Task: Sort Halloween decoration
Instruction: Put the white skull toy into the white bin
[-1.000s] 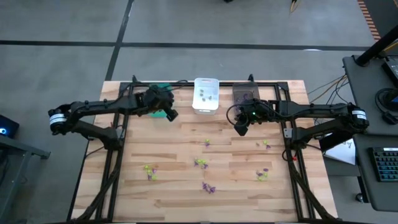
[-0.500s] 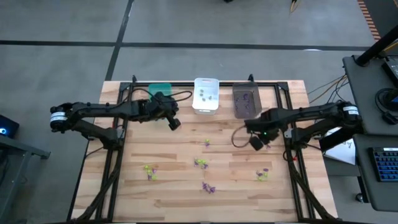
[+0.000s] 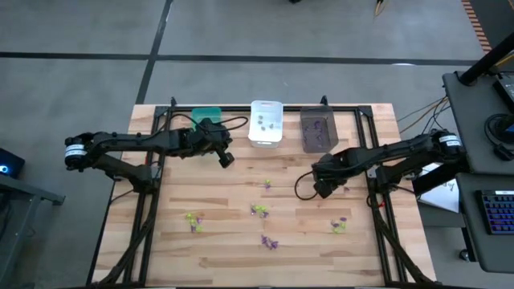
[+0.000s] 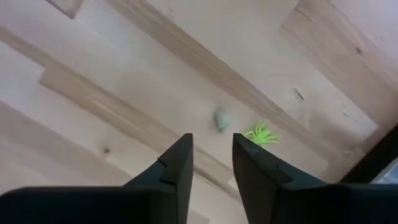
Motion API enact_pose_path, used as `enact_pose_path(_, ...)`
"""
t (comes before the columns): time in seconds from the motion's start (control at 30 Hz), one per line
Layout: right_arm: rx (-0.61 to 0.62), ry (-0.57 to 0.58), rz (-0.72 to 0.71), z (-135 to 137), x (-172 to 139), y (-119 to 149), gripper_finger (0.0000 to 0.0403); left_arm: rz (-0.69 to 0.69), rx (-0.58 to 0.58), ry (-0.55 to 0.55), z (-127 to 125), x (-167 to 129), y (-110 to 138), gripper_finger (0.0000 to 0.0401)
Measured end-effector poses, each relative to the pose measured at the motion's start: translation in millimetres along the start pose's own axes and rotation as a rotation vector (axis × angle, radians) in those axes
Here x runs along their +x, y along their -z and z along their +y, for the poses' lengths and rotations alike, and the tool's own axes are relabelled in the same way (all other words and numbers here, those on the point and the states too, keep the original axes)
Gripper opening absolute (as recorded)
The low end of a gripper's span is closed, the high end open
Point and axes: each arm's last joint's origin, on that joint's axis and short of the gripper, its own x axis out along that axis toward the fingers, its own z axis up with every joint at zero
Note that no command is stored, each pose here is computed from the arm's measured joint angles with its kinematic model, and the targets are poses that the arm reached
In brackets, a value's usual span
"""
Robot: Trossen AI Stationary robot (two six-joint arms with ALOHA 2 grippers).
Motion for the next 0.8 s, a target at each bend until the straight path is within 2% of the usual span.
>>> enact_pose_path(0.2, -0.019, 0.069, 0.046, 7.3, 17.0, -3.8, 0.0129, -0.001, 0.000, 0.000, 0.0, -0.1, -0.1, 0.0000)
enact_pose_path(0.8, -0.113, 0.213, 0.156, 21.0, 60.1, -10.2, 0.0127, -0.001, 0.000, 0.000, 0.0, -0.1, -0.1, 0.0000)
